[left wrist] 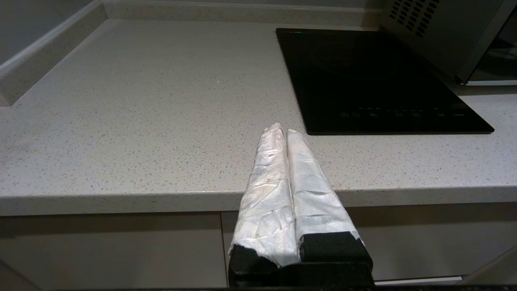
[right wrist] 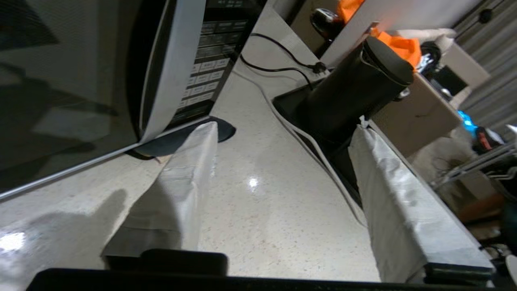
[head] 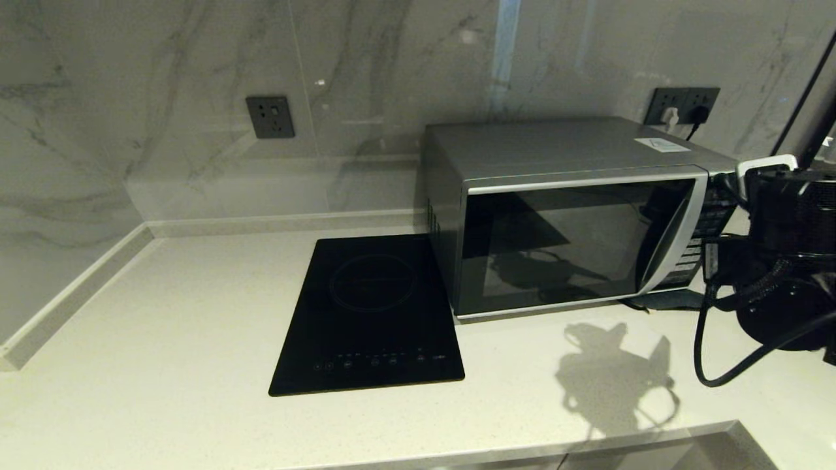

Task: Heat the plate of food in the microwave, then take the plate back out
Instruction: Open the microwave oven

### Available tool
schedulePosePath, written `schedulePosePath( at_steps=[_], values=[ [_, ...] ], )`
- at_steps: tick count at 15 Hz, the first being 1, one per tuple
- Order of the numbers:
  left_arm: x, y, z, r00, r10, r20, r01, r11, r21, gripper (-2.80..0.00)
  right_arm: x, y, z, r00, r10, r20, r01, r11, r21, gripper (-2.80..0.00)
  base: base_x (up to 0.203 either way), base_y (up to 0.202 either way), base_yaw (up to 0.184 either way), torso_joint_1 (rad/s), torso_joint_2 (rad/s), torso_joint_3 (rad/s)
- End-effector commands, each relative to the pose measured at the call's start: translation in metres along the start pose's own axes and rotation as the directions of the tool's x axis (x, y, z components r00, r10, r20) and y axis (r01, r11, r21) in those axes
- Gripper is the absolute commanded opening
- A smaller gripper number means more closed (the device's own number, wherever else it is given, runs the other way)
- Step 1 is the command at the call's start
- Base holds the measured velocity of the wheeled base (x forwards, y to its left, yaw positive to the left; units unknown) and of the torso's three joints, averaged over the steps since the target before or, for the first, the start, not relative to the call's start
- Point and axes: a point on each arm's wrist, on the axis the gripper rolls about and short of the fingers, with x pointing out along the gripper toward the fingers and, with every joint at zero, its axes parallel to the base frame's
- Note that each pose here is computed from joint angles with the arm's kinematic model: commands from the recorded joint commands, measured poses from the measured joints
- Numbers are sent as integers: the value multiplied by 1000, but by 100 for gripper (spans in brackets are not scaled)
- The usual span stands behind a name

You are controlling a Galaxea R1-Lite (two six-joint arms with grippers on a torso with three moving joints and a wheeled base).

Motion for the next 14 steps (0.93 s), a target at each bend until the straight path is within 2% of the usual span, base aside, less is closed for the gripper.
schedulePosePath(
  at_steps=[1,5,7,9,14],
  values=[
    [0,0,0,1000,1,-1,-1,1000,-1,-280,14,15,-9,999,-23,-32,21,999,-50,0,0,0,0,0,0,0],
    [0,0,0,1000,1,-1,-1,1000,-1,-280,39,18,-8,995,-61,-79,53,994,-98,0,0,0,0,0,0,0],
    [0,0,0,1000,1,-1,-1,1000,-1,-280,46,19,3,996,-50,-75,44,995,-85,0,0,0,0,0,0,0],
    [0,0,0,1000,1,-1,-1,1000,-1,-280,55,27,1,995,-57,-87,49,995,-81,0,0,0,0,0,0,0],
    [0,0,0,1000,1,-1,-1,1000,-1,-280,74,55,-9,992,-61,-112,63,998,17,0,0,0,0,0,0,0]
  ],
)
